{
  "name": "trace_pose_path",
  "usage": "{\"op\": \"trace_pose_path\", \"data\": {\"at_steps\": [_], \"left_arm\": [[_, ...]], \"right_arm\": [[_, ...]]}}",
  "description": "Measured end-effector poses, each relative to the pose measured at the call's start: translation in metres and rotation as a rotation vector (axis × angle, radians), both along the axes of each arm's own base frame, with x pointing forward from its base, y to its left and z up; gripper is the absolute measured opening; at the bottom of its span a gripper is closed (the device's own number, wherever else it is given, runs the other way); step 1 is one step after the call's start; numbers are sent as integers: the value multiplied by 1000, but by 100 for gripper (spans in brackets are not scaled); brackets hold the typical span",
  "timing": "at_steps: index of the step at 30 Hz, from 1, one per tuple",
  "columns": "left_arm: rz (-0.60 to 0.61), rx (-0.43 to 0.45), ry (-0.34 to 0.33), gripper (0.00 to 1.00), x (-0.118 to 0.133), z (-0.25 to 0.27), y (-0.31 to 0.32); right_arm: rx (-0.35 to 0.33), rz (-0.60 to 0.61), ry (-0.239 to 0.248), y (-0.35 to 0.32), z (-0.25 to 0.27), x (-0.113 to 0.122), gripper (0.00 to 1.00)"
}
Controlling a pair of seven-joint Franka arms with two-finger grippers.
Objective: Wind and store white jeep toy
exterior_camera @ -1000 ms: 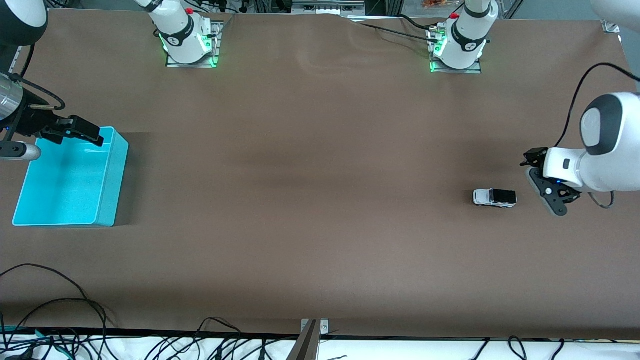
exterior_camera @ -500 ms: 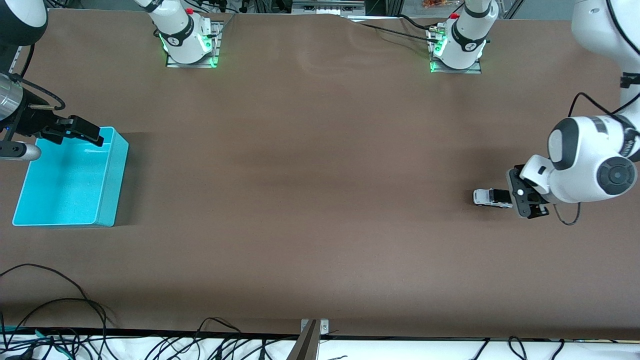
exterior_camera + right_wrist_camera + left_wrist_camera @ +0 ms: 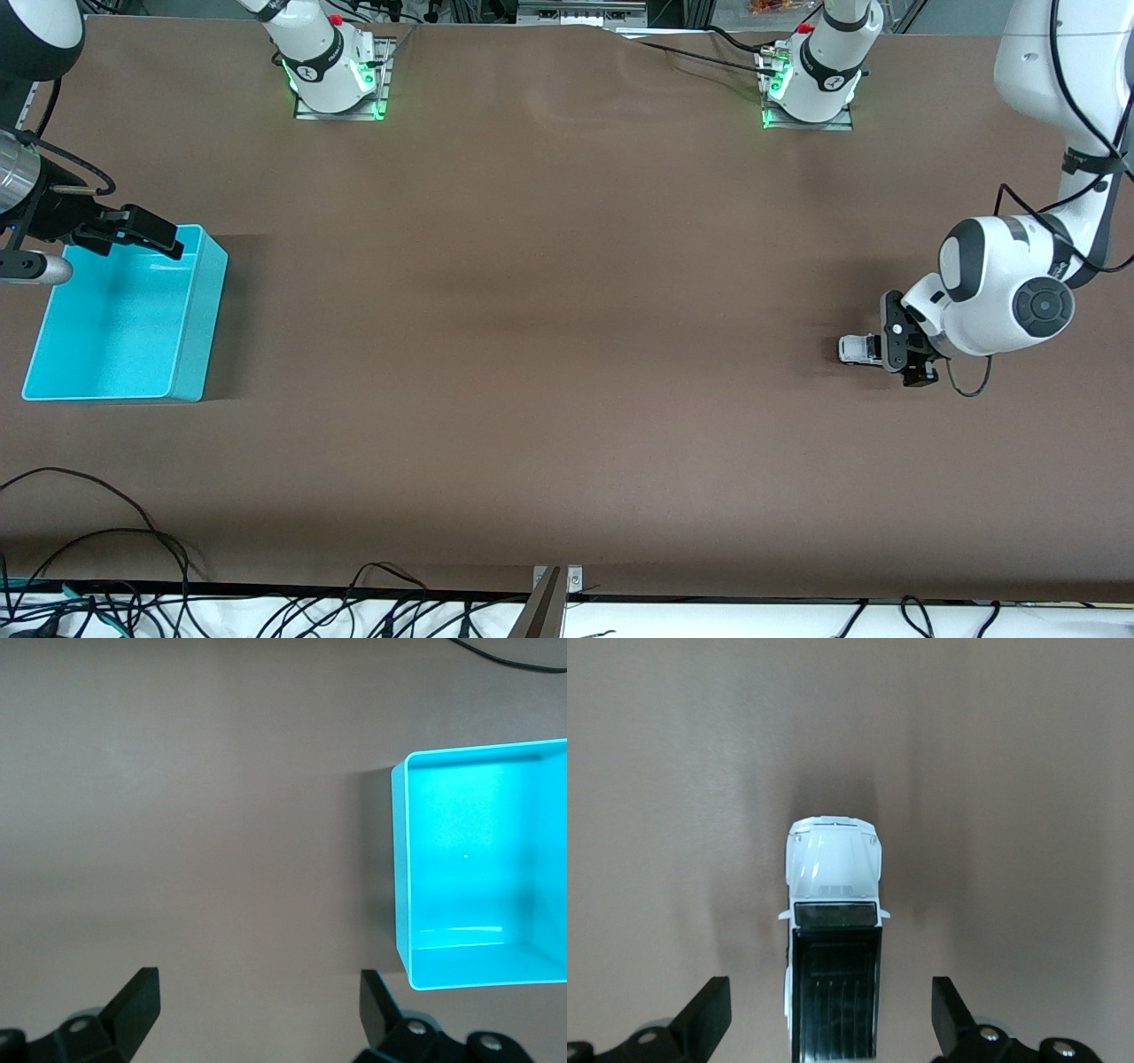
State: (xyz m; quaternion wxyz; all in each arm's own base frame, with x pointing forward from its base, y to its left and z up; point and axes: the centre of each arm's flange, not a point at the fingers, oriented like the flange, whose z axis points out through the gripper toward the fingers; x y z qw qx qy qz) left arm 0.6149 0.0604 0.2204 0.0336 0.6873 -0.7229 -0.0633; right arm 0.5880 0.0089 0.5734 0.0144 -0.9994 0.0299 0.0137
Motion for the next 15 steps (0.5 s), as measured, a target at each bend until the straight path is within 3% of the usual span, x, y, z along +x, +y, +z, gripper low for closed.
{"op": "trace_pose_path", "data": {"at_steps": [15], "left_arm": [[-9, -5, 5, 96, -3, -24, 6]], "right_arm": [[0, -1, 0, -1, 0, 0, 100]]}}
